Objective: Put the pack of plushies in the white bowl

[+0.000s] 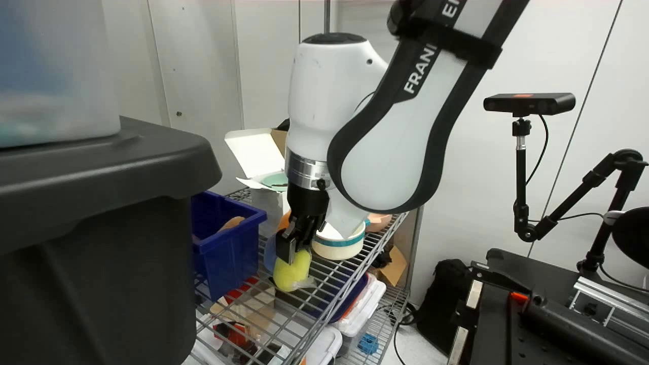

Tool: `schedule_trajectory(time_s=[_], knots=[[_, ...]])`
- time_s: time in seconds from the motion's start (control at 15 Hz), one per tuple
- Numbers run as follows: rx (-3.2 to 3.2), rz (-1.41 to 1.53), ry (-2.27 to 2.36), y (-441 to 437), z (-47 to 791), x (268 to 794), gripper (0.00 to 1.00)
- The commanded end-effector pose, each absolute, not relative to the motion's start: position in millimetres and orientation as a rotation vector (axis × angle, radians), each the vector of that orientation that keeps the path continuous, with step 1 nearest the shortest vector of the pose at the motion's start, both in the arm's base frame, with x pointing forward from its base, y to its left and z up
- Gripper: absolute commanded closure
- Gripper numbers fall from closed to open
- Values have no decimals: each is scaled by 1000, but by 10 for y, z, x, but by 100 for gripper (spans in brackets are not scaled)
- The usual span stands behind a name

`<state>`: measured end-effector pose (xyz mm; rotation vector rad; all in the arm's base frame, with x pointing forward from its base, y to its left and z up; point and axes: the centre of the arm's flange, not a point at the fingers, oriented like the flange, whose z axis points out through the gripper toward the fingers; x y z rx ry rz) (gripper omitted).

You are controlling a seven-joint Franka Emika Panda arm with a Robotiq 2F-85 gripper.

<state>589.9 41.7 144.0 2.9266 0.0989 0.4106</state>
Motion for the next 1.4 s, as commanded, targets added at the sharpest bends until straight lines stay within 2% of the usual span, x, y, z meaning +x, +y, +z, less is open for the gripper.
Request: schedule_trajectory(time_s=[0.0, 0.87, 1.33], knots=[[2946, 488, 96, 441, 1891, 5779, 99], [2946, 670, 28, 309, 2799, 5721, 99], [2887, 720, -81, -180, 3116, 5775, 99]])
